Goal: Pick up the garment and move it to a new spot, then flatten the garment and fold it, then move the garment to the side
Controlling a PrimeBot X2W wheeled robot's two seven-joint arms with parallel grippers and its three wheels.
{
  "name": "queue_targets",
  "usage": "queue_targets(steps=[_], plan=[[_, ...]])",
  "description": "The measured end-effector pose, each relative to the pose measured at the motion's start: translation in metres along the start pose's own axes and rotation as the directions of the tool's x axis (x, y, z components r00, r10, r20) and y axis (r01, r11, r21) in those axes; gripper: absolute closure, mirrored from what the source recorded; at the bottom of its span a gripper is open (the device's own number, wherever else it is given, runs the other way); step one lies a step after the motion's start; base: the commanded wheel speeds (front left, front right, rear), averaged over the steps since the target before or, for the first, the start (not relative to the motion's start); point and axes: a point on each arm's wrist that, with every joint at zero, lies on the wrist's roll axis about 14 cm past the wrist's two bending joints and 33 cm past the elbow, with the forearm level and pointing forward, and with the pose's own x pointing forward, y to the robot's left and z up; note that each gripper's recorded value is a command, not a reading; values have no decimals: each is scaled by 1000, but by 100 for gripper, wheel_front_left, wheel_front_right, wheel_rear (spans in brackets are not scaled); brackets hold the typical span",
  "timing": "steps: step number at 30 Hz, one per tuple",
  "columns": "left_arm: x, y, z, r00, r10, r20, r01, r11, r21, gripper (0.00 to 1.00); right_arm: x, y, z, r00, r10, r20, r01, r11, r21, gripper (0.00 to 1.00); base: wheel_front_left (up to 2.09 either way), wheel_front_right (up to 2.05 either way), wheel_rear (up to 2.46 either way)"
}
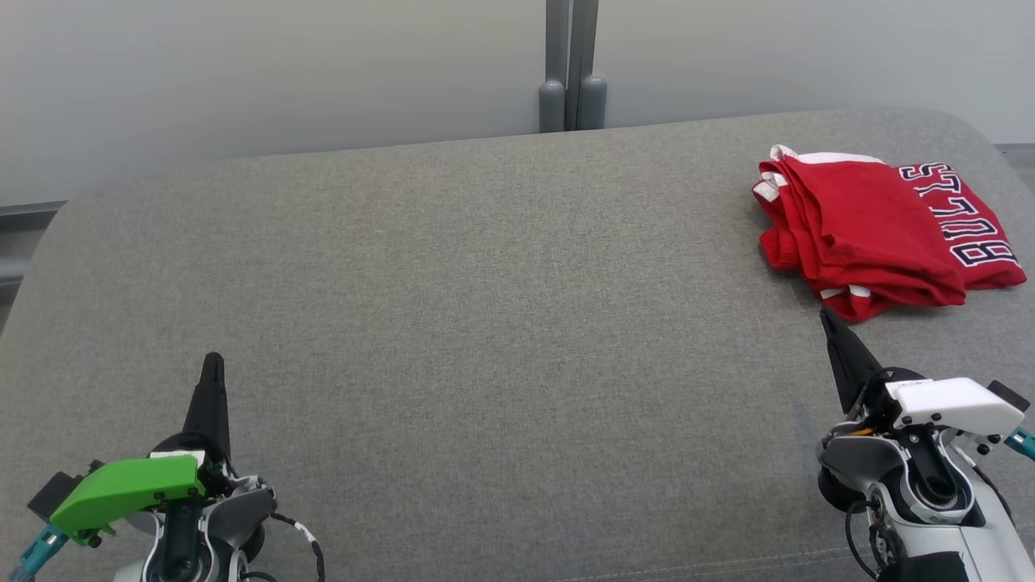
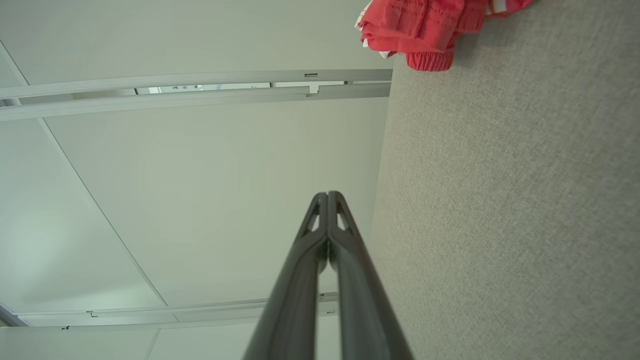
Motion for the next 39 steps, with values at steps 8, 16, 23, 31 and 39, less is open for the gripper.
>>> queue_targets(steps=[8, 16, 23, 31, 39], plan=[[0, 0, 0, 1000, 0, 0, 0, 1000, 0, 100, 0, 0, 0, 1000, 0, 0, 0, 1000, 0, 100, 0, 0, 0], [0, 0, 0, 1000, 0, 0, 0, 1000, 0, 100, 0, 0, 0, 1000, 0, 0, 0, 1000, 0, 100, 0, 0, 0], [0, 0, 0, 1000, 0, 0, 0, 1000, 0, 100, 0, 0, 0, 1000, 0, 0, 0, 1000, 0, 100, 0, 0, 0], [0, 0, 0, 1000, 0, 0, 0, 1000, 0, 100, 0, 0, 0, 1000, 0, 0, 0, 1000, 0, 100, 0, 0, 0], [0, 0, 0, 1000, 0, 0, 0, 1000, 0, 100, 0, 0, 0, 1000, 0, 0, 0, 1000, 0, 100, 0, 0, 0]])
